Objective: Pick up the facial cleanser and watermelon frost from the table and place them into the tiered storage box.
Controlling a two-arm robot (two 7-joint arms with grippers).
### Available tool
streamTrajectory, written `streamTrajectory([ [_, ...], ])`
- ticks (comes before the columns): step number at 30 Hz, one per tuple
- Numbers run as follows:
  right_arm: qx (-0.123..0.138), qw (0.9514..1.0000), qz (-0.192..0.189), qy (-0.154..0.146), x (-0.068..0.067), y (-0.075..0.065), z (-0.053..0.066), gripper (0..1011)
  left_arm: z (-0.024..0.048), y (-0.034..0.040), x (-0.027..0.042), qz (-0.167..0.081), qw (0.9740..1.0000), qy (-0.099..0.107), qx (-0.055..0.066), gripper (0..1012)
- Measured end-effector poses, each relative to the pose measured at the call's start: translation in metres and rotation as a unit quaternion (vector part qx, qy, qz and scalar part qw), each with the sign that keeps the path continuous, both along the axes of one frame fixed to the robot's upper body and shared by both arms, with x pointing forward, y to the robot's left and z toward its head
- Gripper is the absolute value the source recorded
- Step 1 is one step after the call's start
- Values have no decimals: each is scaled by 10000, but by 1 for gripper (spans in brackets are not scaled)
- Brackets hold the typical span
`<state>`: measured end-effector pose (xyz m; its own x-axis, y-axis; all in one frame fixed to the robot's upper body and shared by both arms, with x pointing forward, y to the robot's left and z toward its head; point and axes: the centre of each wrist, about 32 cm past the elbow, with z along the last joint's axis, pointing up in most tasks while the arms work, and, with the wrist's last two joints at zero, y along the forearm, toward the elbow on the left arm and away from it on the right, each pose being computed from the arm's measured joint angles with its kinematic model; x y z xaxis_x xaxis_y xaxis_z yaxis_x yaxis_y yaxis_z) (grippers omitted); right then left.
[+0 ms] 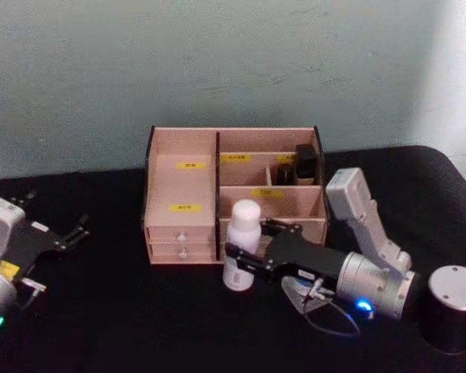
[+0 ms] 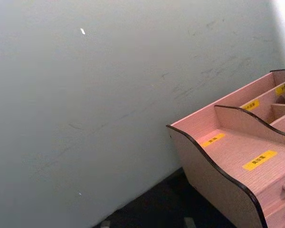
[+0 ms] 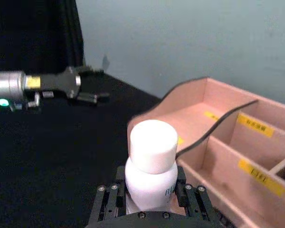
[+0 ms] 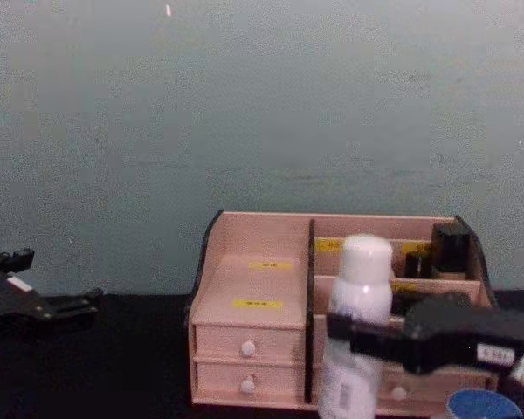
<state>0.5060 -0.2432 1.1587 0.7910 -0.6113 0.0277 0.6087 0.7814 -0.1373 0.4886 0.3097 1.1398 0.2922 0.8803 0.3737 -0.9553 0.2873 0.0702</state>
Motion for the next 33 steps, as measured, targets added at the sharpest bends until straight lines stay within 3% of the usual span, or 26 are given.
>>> streamTrajectory([
  [5, 184, 9997, -18, -143, 29, -24, 167, 593, 0, 0, 0, 0, 10000, 0, 0, 1001],
  [10, 417, 9979, -245, -427, 155, -12, 398, 593, 0, 0, 0, 0, 10000, 0, 0, 1001],
  [15, 503, 9955, -529, -598, 276, 21, 489, 593, 0, 0, 0, 0, 10000, 0, 0, 1001],
  [21, 442, 9926, -842, -756, 429, 71, 535, 594, 0, 0, 0, 0, 10000, 0, 0, 1001],
  [33, 277, 9881, -1273, -823, 714, 127, 475, 594, 0, 0, 0, 0, 10000, 0, 0, 1002],
])
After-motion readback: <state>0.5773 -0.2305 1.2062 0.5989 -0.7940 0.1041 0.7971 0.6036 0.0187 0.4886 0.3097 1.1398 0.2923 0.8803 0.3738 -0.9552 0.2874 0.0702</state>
